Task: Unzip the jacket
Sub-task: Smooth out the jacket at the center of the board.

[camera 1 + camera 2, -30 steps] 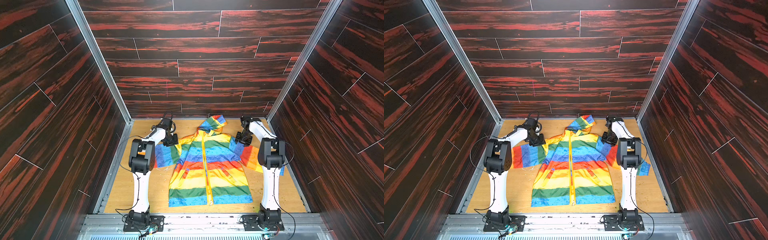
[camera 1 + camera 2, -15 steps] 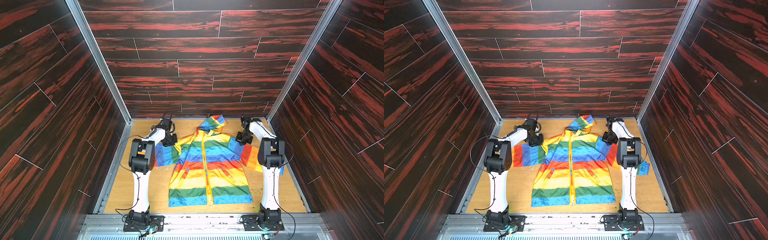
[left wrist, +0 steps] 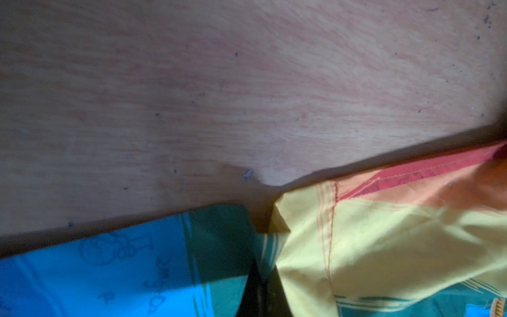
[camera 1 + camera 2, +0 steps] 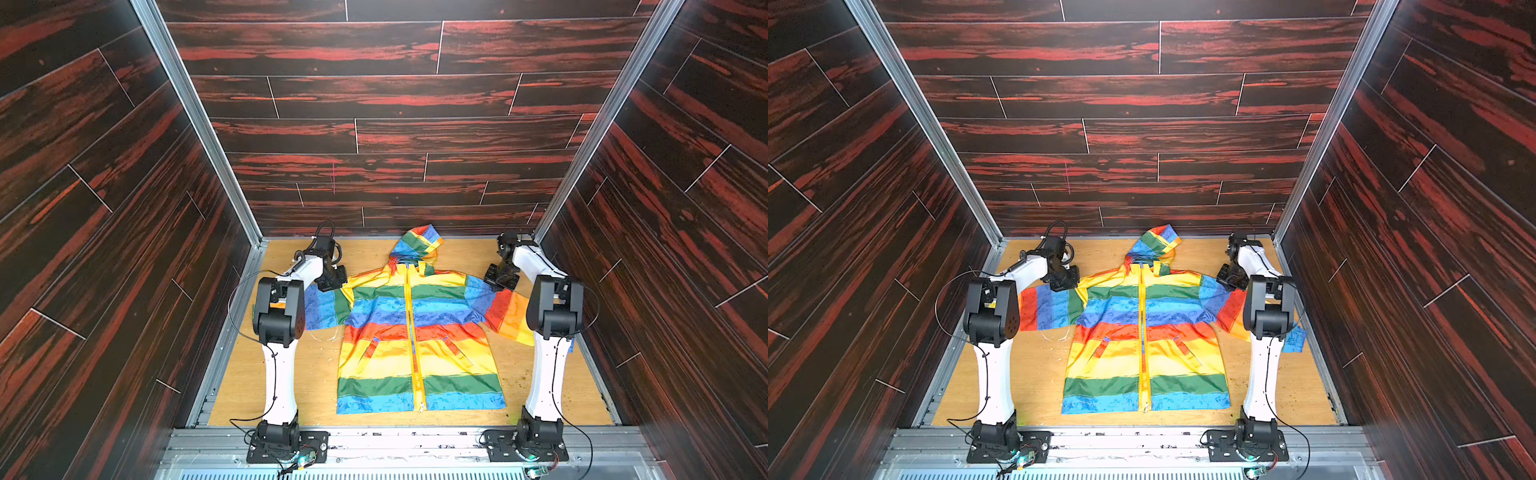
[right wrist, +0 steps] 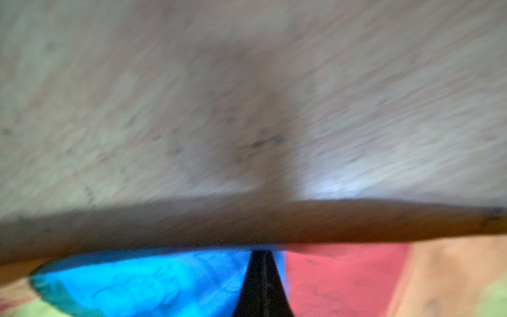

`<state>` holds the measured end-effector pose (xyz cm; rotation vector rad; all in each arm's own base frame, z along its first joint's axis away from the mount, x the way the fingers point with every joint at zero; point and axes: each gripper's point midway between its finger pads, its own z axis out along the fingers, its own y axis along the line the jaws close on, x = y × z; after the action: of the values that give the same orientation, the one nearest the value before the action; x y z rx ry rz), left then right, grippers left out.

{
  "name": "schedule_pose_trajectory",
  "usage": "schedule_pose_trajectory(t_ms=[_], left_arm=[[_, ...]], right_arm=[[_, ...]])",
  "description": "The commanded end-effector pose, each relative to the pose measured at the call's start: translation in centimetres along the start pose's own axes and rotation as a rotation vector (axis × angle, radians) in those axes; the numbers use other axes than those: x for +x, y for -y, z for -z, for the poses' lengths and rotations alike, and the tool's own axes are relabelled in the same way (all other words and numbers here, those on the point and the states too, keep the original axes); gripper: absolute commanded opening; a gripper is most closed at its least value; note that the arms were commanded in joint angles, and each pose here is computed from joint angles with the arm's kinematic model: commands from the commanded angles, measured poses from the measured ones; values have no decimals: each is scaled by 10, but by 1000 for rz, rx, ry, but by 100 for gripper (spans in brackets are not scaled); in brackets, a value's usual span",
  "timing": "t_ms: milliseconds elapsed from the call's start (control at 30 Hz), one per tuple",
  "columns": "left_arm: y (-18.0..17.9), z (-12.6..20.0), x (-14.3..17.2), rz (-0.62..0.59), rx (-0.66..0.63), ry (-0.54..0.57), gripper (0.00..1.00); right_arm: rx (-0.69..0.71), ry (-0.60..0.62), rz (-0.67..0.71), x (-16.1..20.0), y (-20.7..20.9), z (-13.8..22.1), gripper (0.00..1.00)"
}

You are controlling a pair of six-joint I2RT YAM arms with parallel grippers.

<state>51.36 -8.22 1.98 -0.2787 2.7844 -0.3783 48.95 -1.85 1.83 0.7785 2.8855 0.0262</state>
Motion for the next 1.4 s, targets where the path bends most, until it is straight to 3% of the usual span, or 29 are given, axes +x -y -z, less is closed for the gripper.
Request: schedule_pose_trajectory(t_ms=[0,167,200,267,333,400,467,567,700,800,933,1067,1367], left_arm=[[-35,-18,25,17,-117,-100,0],[-32,-17,33,5,-87,-122,1],[-30,-14,33,4,-77,-110,11],[-22,-1,26,11,-39,-58,39],[-13,17,12,10,-18,-1,58],[-6,39,-4,-1,-21,42,72],[-4,65,-18,-10,-45,101,80],[-12,98,-18,9,-90,184,83],[-30,118,4,56,-88,243,84],[-24,132,20,32,-39,281,84],[-42,135,35,113,-49,368,85],[-54,124,39,167,-29,306,84],[-71,120,40,235,-63,307,85]], right_arm=[[90,-48,-30,11,31,-17,0],[92,-74,-56,26,48,-19,0],[80,-72,-59,30,48,-17,0],[37,-58,-65,34,43,-8,0],[23,-36,-72,31,42,3,0],[33,-5,-74,25,44,18,0],[41,44,-92,19,50,35,9],[-2,143,-170,17,65,60,36],[-5,203,-291,30,105,76,49],[29,204,-356,44,141,70,49],[32,162,-403,55,170,49,47],[39,147,-416,48,180,34,38],[-55,70,-558,65,199,5,38]])
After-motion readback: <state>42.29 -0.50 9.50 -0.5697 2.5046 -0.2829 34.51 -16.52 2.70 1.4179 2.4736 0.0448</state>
